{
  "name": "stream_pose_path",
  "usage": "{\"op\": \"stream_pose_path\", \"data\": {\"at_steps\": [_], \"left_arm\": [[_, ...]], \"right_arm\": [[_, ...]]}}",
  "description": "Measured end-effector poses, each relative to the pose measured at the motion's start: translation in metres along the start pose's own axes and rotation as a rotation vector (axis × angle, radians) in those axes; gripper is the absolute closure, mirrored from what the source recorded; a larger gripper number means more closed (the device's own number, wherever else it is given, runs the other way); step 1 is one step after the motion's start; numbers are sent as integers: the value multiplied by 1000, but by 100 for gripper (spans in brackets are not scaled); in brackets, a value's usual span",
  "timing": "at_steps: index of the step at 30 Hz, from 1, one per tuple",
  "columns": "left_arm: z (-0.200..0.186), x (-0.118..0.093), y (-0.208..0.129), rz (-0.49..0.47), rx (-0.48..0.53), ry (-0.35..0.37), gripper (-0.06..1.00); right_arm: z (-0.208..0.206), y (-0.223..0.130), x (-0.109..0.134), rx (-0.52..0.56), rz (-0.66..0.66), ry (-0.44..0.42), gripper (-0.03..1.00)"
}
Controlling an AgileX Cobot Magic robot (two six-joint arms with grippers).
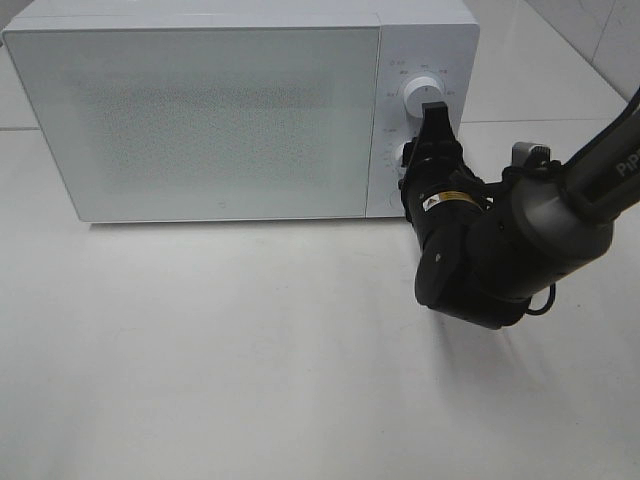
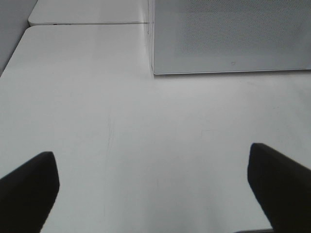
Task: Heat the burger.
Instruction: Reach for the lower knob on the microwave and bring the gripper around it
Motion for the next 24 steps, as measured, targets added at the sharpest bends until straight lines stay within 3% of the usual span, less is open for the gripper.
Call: {"op": "stream_pose_path", "data": {"at_steps": [9, 24], "left_arm": [[0, 0, 0, 0, 0, 0, -3], [0, 0, 0, 0, 0, 0, -3]], "right_arm": [[2, -1, 1, -16, 178, -12, 53], [3, -1, 2, -30, 274, -11, 53]]}}
Point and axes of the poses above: a point on each arm's last joint axis where the gripper is mounted, z pointing out along that axis toward the gripper, x along the wrist's bending axis when the last joint is at zero, y = z × x, the point moved 1 cm from there along z, pointing out along that axis toward the gripper, and after that the axes turned 7 degrees about z, right-handed, at the moved point
